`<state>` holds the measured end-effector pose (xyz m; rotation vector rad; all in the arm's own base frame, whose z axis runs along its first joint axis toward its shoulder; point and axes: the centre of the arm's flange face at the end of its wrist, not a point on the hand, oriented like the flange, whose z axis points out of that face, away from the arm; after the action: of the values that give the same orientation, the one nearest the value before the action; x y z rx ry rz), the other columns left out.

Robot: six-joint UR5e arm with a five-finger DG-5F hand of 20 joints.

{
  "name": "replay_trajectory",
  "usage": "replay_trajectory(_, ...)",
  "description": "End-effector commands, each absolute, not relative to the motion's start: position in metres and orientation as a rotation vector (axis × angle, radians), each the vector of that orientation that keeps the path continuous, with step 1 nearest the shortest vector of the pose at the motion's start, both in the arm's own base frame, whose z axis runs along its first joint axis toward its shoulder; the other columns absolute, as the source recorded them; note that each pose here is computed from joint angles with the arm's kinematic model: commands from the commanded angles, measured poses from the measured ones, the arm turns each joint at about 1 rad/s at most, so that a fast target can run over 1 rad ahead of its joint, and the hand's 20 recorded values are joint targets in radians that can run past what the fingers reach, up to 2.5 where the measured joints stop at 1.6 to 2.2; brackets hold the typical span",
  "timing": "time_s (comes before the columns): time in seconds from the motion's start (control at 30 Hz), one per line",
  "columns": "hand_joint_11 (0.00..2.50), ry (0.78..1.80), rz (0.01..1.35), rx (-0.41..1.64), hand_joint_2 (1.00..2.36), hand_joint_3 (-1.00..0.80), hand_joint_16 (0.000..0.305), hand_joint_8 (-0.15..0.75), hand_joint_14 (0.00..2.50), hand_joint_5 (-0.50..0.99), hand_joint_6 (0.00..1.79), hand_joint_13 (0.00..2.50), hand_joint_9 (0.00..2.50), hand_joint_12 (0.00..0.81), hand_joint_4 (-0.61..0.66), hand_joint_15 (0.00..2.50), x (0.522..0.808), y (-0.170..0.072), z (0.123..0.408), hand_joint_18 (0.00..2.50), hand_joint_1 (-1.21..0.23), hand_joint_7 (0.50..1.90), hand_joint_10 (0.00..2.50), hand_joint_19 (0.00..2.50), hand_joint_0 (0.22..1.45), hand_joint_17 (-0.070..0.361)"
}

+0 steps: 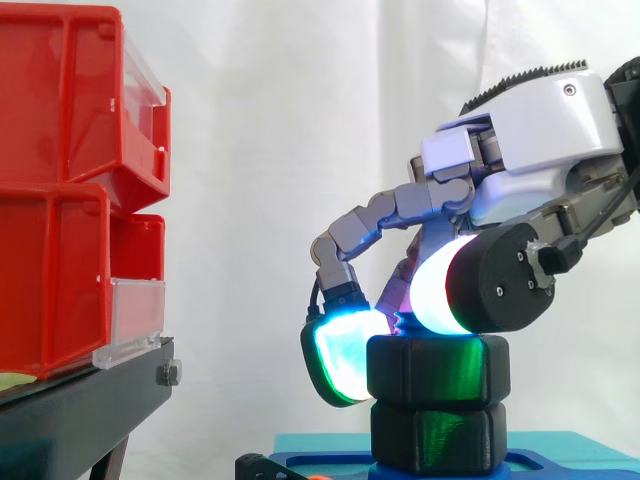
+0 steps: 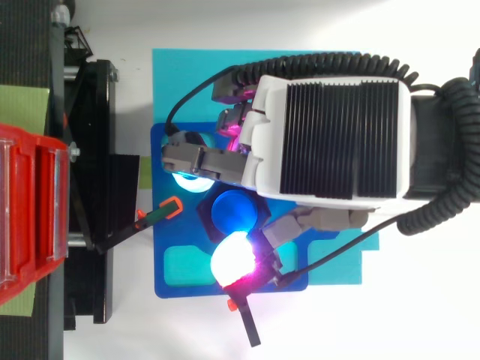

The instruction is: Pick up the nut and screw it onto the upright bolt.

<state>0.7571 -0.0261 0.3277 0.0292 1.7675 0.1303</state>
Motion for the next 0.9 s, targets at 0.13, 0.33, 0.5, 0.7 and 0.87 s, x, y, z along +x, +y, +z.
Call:
replay_trajectory(0.13, 0.06, 1.765, 0.125, 0.032, 1.0, -0.5, 0.019, 0.298, 0.0, -0.04, 0.66, 1.07, 1.3, 0.188, 0.12, 0.01, 0.757, -0.034, 0.327, 0.83, -0.35, 1.18, 0.0, 0.18, 0.53, 0.044)
replay_trajectory(0.33, 0.06, 1.767, 0.128, 0.031, 1.0, -0.5, 0.019, 0.298, 0.0, -0.04, 0.7, 1.08, 1.31, 0.185, 0.11, 0.02, 0.756, -0.038, 0.326, 0.85, -0.35, 1.15, 0.0, 0.19, 0.53, 0.043)
replay_trajectory(0.5, 0.05, 1.762, 0.133, 0.028, 1.0, -0.5, 0.019, 0.297, 0.0, -0.04, 0.7, 1.09, 1.31, 0.188, 0.11, 0.01, 0.757, -0.041, 0.327, 0.85, -0.35, 1.13, 0.0, 0.19, 0.53, 0.043)
replay_trajectory(0.7, 0.07, 1.749, 0.138, 0.027, 1.0, -0.5, 0.019, 0.307, 0.0, -0.03, 0.68, 1.09, 1.32, 0.188, 0.14, 0.02, 0.758, -0.041, 0.328, 0.86, -0.35, 1.16, 0.0, 0.19, 0.53, 0.044)
replay_trajectory(0.87, 0.06, 1.74, 0.138, 0.028, 1.0, -0.5, 0.02, 0.293, 0.0, -0.02, 0.5, 1.07, 1.27, 0.194, 0.22, 0.02, 0.759, -0.042, 0.329, 0.83, -0.34, 1.43, 0.0, 0.19, 0.52, 0.046)
